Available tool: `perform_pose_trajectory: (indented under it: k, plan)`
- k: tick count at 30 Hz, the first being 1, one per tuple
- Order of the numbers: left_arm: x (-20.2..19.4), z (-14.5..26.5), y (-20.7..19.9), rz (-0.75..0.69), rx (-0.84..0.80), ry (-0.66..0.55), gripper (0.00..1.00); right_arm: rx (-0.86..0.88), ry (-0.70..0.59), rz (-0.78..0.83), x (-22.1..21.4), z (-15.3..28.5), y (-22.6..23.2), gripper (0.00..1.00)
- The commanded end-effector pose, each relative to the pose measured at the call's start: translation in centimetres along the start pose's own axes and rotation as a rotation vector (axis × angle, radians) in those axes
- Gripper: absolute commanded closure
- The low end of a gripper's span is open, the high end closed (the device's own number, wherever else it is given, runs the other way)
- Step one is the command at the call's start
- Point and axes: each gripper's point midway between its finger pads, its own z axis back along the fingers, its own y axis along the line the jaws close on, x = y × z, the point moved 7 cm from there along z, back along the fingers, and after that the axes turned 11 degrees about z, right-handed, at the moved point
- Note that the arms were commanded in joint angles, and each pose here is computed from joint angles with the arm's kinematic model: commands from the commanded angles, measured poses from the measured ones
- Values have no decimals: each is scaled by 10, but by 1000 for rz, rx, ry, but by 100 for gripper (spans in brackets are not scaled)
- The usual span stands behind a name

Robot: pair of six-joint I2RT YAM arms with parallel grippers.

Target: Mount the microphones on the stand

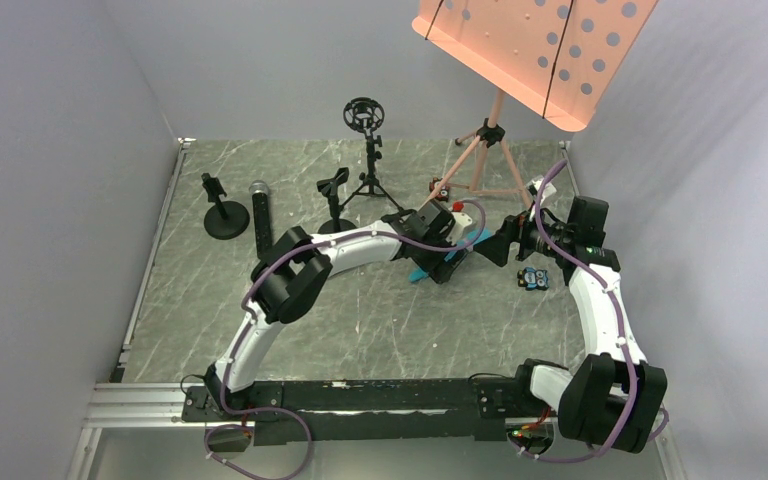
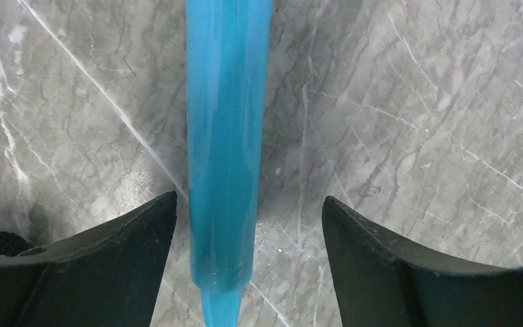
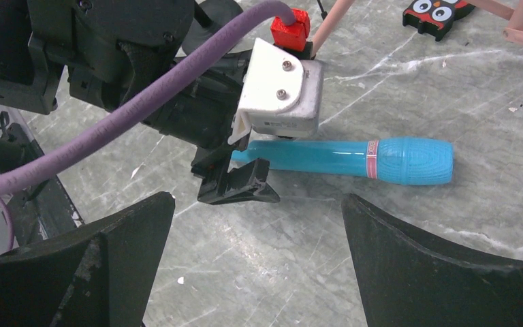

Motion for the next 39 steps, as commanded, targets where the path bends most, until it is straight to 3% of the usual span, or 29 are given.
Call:
perform_pose_trajectory:
  k: [1, 8, 15, 21, 28, 34, 39]
  plan:
    - [22, 22, -7, -32, 25, -101, 17, 7, -37, 40, 10, 1, -2, 0]
    - [33, 92, -14, -64, 33, -227, 14, 8, -38, 48, 11, 2, -1, 0]
    - [-28, 176, 0, -9, 88, -350, 10, 17, -53, 67, 15, 4, 3, 0]
    - [-87, 215, 41, 233, 192, -431, 1, 33, -63, 69, 16, 5, 7, 0]
    - [-123, 256, 111, 532, 367, -590, 1, 39, -64, 64, 16, 5, 7, 0]
    - [-131, 270, 173, 723, 565, -587, 1, 38, -65, 63, 16, 5, 7, 0]
    - [-116, 259, 211, 820, 692, -469, 1, 44, -63, 58, 15, 4, 7, 0]
